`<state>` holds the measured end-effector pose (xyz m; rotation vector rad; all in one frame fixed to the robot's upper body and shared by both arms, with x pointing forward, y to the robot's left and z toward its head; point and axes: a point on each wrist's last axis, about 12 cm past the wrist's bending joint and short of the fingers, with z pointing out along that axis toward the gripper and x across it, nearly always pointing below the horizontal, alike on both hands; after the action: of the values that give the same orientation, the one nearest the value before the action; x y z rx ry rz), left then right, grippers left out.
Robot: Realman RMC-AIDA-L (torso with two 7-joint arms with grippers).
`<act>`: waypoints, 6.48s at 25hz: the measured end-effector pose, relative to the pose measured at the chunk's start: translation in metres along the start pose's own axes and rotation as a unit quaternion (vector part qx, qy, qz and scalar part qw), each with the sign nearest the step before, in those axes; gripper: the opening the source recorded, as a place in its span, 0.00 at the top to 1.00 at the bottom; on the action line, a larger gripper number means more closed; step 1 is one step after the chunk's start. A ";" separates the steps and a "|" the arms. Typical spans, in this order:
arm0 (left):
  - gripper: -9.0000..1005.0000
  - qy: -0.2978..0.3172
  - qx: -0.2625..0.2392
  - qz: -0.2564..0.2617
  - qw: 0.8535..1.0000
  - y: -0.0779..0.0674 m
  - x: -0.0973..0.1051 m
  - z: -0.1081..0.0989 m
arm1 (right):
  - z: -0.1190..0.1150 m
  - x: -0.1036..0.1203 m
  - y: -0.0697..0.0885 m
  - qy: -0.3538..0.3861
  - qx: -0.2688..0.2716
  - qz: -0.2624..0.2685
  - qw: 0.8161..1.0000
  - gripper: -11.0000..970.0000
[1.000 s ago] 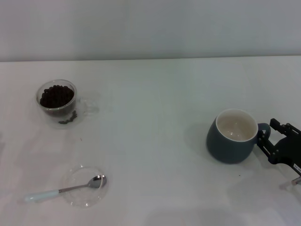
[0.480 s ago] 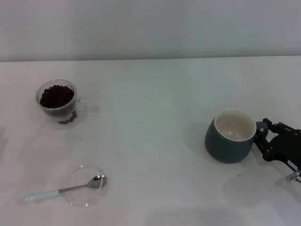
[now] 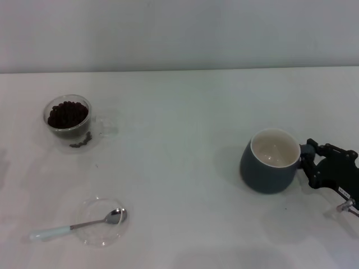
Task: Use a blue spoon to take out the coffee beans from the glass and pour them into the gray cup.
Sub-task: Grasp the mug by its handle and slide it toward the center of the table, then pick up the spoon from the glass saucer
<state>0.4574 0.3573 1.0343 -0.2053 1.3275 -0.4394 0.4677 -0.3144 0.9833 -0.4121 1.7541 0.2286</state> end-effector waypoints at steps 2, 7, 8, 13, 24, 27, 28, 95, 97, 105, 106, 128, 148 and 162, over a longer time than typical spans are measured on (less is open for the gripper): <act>0.36 -0.002 -0.002 0.000 1.000 0.000 0.000 0.000 | 0.001 -0.001 0.001 -0.001 -0.003 -0.002 1.000 0.67; 0.36 -0.002 -0.005 0.000 1.000 0.001 0.000 -0.001 | 0.006 -0.004 0.003 -0.006 -0.011 -0.004 1.000 0.78; 0.36 -0.002 -0.006 0.002 1.000 0.001 0.000 -0.001 | 0.006 -0.004 0.003 -0.007 -0.012 -0.005 1.000 0.81; 0.36 -0.002 -0.006 0.005 1.000 0.001 0.000 -0.001 | 0.009 -0.006 0.006 -0.010 -0.022 -0.007 1.000 0.83; 0.36 -0.003 -0.005 0.006 1.000 0.001 0.000 0.000 | 0.019 -0.014 0.028 -0.026 -0.070 -0.007 0.997 0.82; 0.36 -0.003 -0.006 0.006 1.000 0.001 0.000 0.000 | 0.024 -0.017 0.036 -0.030 -0.087 -0.001 0.996 0.82; 0.36 -0.002 -0.006 0.006 1.000 0.001 0.000 0.000 | 0.025 -0.018 0.039 -0.032 -0.094 0.001 0.995 0.82; 0.36 -0.009 -0.014 0.023 1.000 0.004 -0.003 -0.002 | 0.040 -0.017 0.062 0.000 -0.163 -0.077 0.984 0.48; 0.36 -0.011 -0.015 0.026 0.999 0.004 -0.003 -0.002 | 0.039 -0.016 0.061 0.003 -0.162 -0.078 0.984 0.48; 0.36 -0.018 -0.027 0.036 0.999 0.007 -0.005 -0.004 | 0.033 -0.010 0.057 0.010 -0.155 -0.091 0.984 0.48; 0.36 -0.018 -0.027 0.036 0.999 0.007 -0.005 -0.004 | 0.031 -0.009 0.056 0.012 -0.154 -0.091 0.984 0.48; 0.36 -0.021 -0.036 0.049 0.998 0.007 -0.004 -0.007 | 0.011 -0.004 0.045 -0.005 -0.155 -0.091 0.984 0.47; 0.36 -0.027 -0.053 0.075 0.995 0.010 -0.005 0.000 | -0.036 0.003 0.035 -0.047 -0.164 -0.039 0.985 0.47; 0.36 -0.022 -0.044 0.010 0.999 -0.001 0.006 -0.005 | -0.073 -0.024 -0.006 -0.183 -0.047 -0.017 0.982 0.47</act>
<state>0.4537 0.3547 1.0285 -0.2734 1.3063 -0.3584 0.4082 -0.3436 1.0235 -0.4383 1.3785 0.3411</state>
